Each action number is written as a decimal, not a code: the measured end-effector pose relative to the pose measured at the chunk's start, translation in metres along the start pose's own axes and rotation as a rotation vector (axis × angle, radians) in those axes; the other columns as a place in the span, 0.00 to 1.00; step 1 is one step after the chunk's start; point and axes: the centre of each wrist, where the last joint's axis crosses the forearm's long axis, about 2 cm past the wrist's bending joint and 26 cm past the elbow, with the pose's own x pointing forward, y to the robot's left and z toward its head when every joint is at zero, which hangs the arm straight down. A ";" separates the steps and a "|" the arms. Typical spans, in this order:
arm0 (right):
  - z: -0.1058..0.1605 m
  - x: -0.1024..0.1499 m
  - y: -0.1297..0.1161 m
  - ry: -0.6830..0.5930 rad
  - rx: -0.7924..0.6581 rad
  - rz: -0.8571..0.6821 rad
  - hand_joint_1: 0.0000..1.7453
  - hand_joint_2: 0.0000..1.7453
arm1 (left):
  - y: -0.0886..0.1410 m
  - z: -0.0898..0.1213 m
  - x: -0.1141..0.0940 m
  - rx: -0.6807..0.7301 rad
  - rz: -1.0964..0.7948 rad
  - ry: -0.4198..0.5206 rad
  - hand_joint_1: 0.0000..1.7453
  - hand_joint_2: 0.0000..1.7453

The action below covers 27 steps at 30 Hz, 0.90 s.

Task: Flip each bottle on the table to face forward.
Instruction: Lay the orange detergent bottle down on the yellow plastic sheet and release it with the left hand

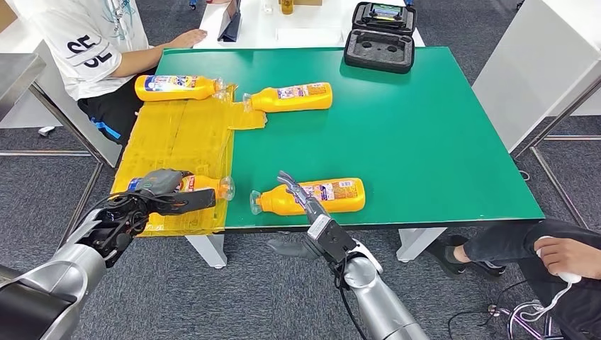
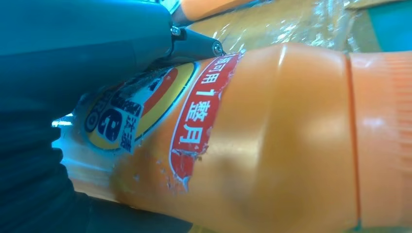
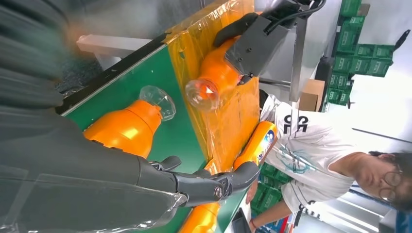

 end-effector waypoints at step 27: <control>-0.005 -0.011 -0.004 0.032 0.005 -0.016 0.00 1.00 | 0.003 0.001 -0.016 -0.132 -0.006 0.003 0.00 1.00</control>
